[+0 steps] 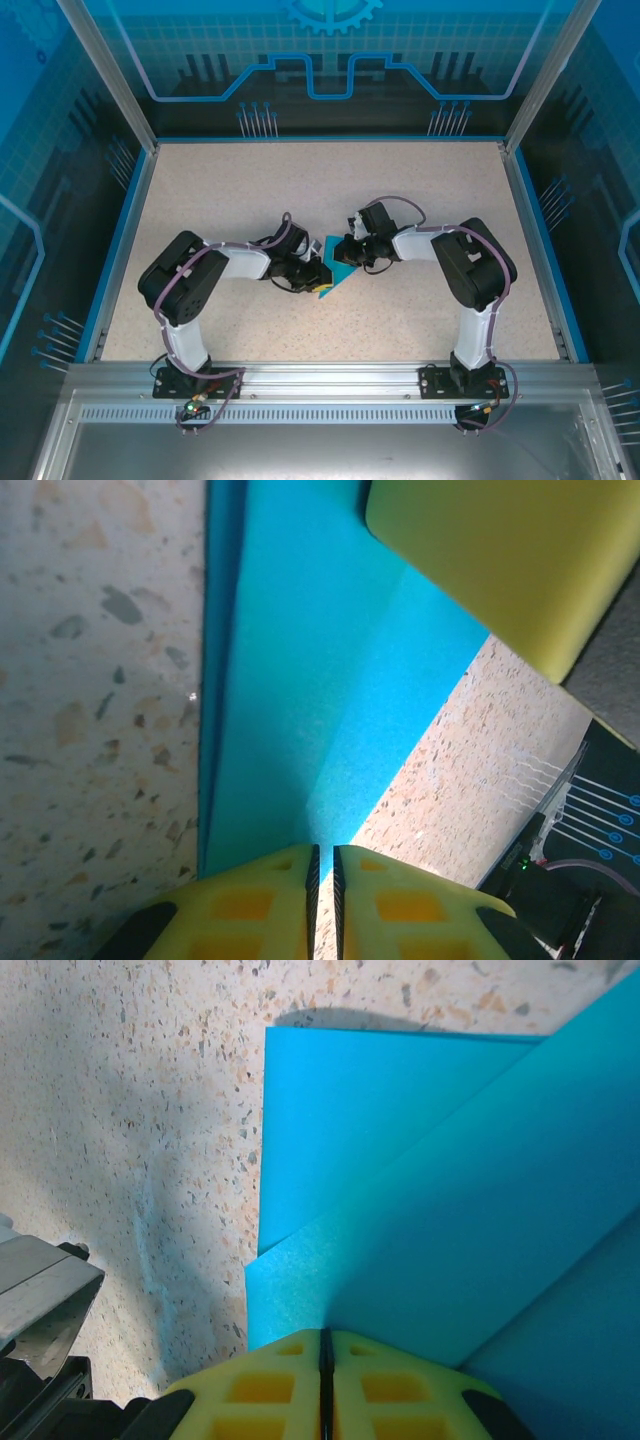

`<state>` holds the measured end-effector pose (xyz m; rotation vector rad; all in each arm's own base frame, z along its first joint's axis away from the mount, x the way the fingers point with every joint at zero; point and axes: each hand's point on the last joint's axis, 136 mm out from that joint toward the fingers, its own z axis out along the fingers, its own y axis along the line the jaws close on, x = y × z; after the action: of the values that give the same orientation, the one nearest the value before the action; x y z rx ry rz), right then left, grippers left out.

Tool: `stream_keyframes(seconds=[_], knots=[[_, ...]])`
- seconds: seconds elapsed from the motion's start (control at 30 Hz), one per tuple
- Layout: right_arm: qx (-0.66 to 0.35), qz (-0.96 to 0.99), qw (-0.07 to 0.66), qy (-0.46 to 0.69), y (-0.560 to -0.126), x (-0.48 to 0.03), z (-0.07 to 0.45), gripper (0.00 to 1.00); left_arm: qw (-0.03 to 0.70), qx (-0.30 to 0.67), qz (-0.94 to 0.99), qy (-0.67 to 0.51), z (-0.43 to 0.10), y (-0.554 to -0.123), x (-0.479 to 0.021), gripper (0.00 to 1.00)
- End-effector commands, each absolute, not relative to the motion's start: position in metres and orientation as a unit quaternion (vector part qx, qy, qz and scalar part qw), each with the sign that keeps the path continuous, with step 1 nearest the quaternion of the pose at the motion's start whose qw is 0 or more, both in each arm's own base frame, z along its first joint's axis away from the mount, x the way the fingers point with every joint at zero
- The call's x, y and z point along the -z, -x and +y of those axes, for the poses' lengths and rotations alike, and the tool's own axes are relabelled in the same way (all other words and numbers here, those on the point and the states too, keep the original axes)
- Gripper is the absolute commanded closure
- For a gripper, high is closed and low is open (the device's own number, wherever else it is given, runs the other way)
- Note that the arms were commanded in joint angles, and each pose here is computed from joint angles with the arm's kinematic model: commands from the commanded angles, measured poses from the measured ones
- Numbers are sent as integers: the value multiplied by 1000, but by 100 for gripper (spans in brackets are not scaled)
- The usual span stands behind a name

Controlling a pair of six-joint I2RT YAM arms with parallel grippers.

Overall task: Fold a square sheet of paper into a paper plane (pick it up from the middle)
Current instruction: Fourth fold the wing at the center of the table.

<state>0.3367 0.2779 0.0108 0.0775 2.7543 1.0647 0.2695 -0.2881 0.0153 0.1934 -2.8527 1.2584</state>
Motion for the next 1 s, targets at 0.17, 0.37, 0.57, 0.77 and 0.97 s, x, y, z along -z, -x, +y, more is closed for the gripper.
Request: stream_keyframes(seconds=[0.17,0.37,0.57,0.77,0.97], knots=[[-294,953,53,-49,-313,35,252,90,77,-348,-931,-76,-258,-216,18,83],[-293,953,51,-50,-311,37,252,90,88,-337,-935,-70,-252,-201,23,83],[-293,954,49,-50,-311,38,252,90,93,-312,-944,-51,-246,-189,24,83],[-295,953,50,-48,-312,37,252,89,88,-307,-946,-50,-241,-185,19,83],[-296,953,47,-49,-312,38,253,89,73,-316,-945,-45,-241,-185,8,84]])
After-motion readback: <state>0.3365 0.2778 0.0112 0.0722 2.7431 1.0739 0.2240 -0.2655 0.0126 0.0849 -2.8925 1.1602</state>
